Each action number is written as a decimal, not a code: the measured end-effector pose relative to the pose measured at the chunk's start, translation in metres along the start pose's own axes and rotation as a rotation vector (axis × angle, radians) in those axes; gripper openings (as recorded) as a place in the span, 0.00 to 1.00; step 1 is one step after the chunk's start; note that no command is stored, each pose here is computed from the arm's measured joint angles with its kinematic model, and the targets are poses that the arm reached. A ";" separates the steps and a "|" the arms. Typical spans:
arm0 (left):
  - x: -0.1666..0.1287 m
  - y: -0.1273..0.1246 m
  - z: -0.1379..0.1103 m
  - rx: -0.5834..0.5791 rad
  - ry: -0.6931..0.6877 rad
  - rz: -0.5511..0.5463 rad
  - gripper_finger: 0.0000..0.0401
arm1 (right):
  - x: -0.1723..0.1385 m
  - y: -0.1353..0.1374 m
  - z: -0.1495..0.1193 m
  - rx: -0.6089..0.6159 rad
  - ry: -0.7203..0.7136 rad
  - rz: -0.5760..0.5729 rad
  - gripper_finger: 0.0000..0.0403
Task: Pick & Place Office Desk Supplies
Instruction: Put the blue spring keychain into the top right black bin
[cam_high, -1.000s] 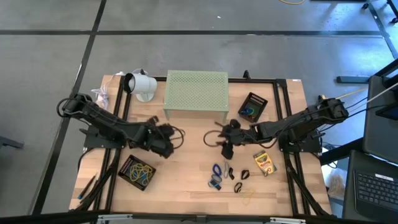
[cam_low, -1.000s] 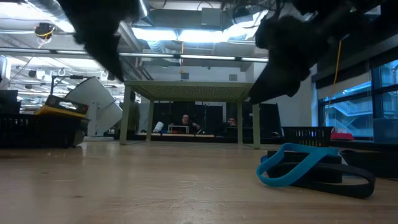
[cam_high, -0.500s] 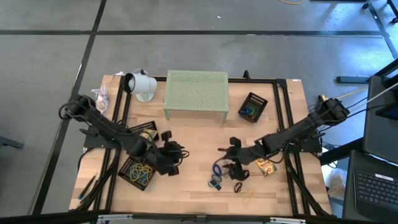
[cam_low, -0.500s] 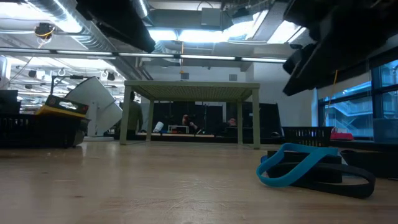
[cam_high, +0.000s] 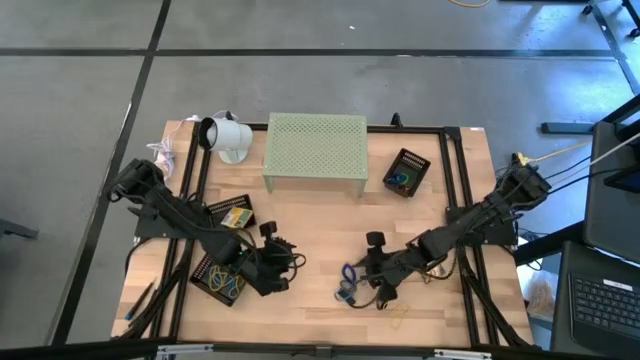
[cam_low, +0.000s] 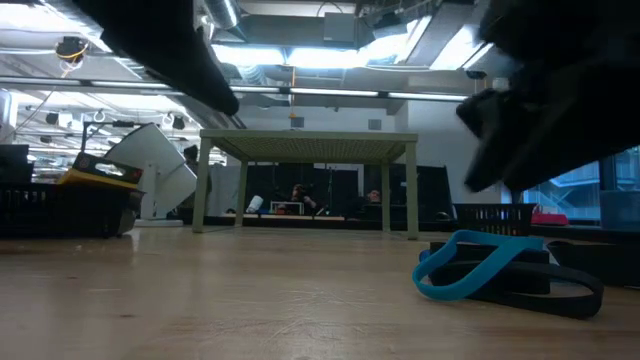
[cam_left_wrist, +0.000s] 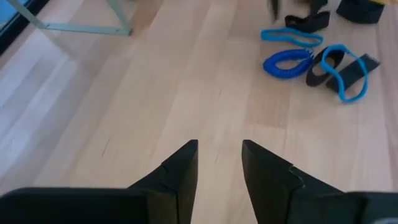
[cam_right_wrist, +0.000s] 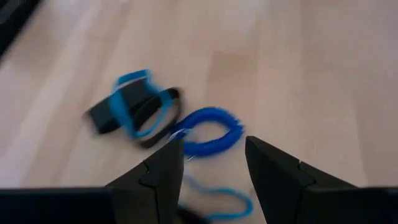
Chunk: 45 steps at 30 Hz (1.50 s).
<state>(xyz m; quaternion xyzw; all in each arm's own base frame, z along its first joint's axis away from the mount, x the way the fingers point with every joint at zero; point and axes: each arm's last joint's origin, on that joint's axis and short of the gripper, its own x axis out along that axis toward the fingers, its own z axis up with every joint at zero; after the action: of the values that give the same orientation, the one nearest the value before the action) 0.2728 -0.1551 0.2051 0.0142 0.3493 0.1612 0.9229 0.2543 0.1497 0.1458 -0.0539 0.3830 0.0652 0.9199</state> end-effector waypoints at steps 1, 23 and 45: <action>0.001 -0.001 0.000 -0.004 -0.004 -0.003 0.30 | 0.005 -0.003 0.000 0.029 0.000 -0.010 0.44; 0.002 -0.002 0.001 -0.014 -0.009 -0.013 0.29 | 0.061 -0.014 -0.017 0.162 -0.023 -0.075 0.41; 0.002 -0.002 0.001 -0.016 -0.010 -0.015 0.28 | 0.052 -0.015 -0.013 0.146 -0.030 -0.059 0.03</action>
<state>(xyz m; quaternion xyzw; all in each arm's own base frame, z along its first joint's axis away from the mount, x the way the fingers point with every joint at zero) 0.2753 -0.1561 0.2050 0.0050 0.3435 0.1571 0.9259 0.2846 0.1369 0.1003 0.0032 0.3711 0.0108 0.9285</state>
